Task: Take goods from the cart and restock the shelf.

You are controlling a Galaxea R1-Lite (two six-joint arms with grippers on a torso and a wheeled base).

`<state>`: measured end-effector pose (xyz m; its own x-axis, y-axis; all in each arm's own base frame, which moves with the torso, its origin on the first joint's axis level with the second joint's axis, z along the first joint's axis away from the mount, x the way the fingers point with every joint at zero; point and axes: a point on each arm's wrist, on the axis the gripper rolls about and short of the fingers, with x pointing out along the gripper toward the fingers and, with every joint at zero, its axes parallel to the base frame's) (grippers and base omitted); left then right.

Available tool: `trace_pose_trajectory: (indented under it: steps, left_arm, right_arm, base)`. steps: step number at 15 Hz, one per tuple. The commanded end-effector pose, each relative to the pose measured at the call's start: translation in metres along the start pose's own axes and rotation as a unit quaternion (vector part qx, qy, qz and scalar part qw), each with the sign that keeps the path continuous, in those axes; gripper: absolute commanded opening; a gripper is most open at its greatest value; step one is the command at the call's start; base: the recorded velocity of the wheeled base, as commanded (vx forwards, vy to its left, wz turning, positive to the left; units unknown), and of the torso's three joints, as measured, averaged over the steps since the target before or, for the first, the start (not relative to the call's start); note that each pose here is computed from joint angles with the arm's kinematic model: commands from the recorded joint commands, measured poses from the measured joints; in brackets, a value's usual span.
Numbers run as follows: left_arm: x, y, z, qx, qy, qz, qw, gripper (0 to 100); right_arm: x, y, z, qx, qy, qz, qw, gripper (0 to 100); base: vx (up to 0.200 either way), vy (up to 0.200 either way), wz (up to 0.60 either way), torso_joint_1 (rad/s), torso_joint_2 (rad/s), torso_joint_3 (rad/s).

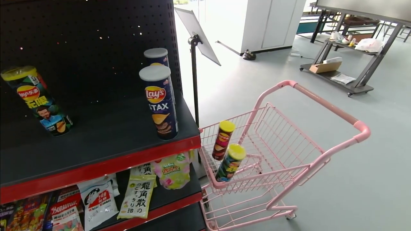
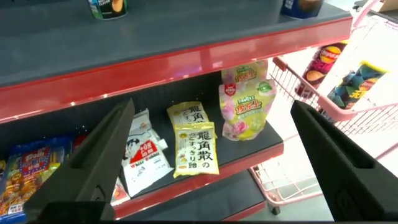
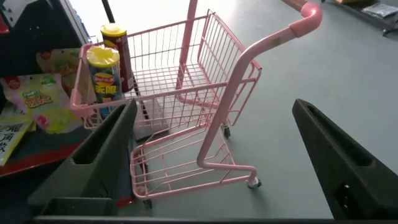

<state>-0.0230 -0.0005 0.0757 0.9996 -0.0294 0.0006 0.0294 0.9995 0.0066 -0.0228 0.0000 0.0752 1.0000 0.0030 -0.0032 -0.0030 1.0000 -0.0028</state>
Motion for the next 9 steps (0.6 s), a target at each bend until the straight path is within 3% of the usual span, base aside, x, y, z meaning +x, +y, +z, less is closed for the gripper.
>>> trace_pose_trajectory:
  steps: [1, 9]
  left_arm:
    - [0.0001, 0.0, 0.0, 0.0, 0.0, 0.0, 1.0, 100]
    - [0.0001, 0.0, 0.0, 0.001, 0.0, 0.0, 1.0, 100]
  right_arm:
    - [0.0, 0.0, 0.0, 0.0, 0.0, 0.0, 1.0, 100]
    - [0.0, 0.0, 0.0, 0.0, 0.0, -0.001, 1.0, 100]
  base:
    - [0.0, 0.0, 0.0, -0.134, 0.35, 0.212]
    - [0.0, 0.0, 0.0, -0.137, 0.38, 0.242]
